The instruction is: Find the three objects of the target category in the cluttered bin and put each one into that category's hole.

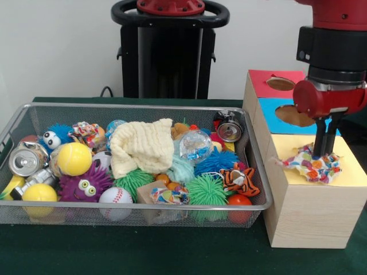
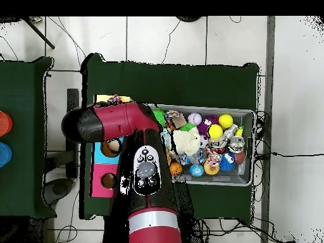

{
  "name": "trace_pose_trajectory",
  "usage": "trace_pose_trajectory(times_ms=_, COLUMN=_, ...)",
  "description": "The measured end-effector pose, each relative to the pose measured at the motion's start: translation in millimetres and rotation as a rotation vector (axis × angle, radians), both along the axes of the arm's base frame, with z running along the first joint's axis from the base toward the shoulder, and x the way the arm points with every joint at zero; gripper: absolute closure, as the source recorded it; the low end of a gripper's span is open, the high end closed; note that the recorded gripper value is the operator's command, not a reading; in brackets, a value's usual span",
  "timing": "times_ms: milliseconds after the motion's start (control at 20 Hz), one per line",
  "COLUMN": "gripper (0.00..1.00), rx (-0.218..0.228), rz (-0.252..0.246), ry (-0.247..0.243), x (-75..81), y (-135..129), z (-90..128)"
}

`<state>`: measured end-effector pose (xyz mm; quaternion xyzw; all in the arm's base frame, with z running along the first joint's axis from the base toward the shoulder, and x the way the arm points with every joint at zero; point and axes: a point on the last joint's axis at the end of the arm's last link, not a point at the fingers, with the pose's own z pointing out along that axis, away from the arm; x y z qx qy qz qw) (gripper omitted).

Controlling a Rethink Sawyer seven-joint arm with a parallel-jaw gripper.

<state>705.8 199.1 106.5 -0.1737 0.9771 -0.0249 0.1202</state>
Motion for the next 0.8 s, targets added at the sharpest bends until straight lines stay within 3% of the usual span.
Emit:
trace_pose_trajectory(times_ms=400, gripper=1.0, rx=0.001, rz=0.0, ry=-0.064, x=12.2, y=0.2, z=40.9)
trace_pose_trajectory(times_ms=800, gripper=1.0, rx=0.002, rz=0.0, ry=-0.085, x=15.4, y=0.3, z=54.0)
